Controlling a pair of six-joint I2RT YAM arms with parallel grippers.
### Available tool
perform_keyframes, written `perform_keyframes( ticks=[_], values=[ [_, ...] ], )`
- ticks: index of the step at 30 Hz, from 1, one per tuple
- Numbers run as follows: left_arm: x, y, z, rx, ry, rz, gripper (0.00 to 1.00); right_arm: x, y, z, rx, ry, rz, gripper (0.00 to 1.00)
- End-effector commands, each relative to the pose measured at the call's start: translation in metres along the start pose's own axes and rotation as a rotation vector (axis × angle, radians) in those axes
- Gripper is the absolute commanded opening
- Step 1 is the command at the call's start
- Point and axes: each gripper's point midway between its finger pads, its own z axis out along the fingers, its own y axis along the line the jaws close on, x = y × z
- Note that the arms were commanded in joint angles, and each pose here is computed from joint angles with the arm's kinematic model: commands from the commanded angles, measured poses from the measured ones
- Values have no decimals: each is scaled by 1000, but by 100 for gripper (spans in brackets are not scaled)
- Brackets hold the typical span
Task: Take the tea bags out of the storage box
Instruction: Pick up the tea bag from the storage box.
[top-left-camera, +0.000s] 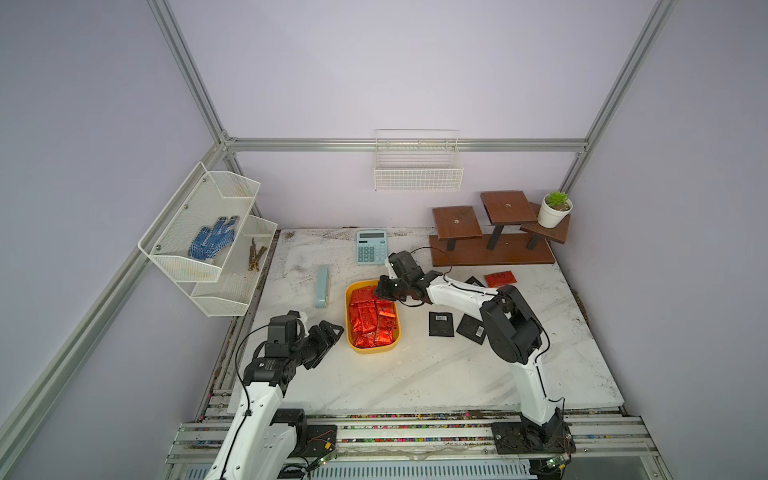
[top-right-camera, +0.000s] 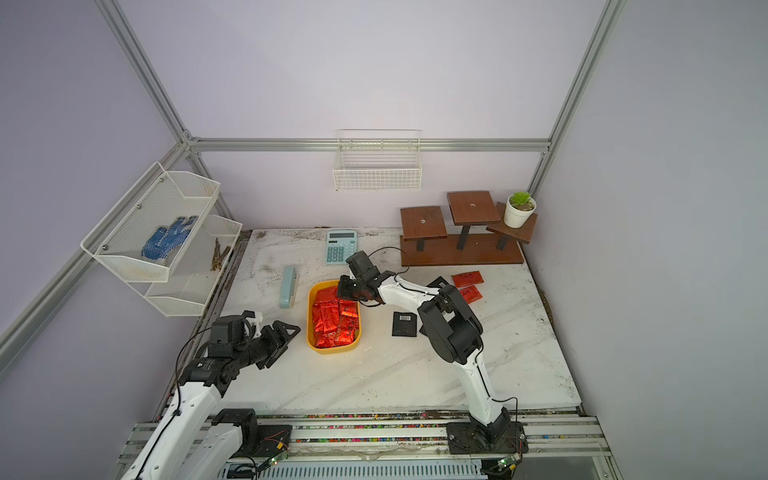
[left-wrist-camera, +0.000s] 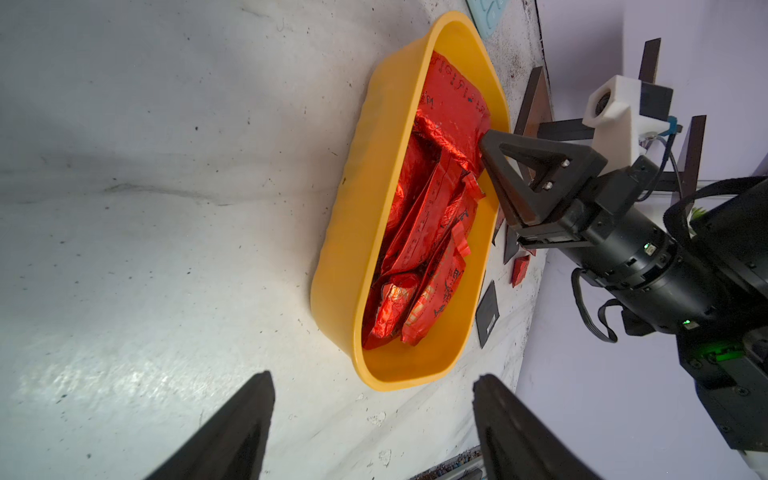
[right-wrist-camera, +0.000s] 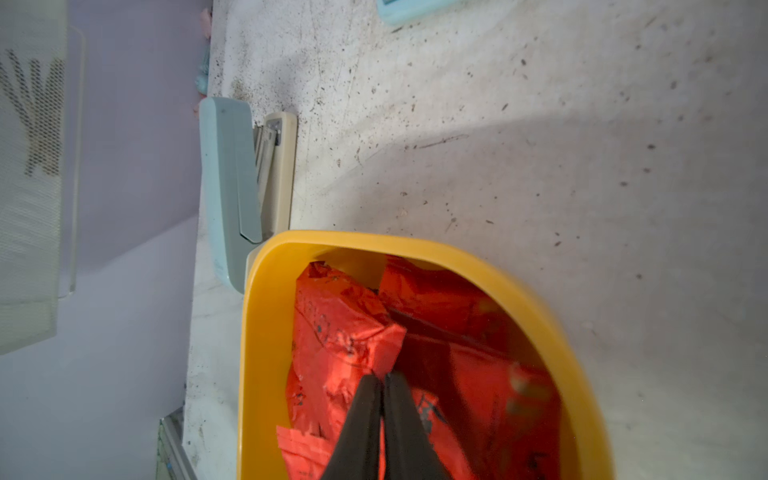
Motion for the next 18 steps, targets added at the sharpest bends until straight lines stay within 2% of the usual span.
perform_keyframes(
  ticks=[1,9,18],
  values=[
    [-2,-4,-4,15,-11,7,79,-5,19,-8,-70,-24,2,0],
    [-6,-16,-5,56,-8,15,79,-25,30,-62,-171,-96,39,0],
    [-9,-24,-5,79,-3,9,78,-56,3,-147,-270,-233,113,0]
  ],
)
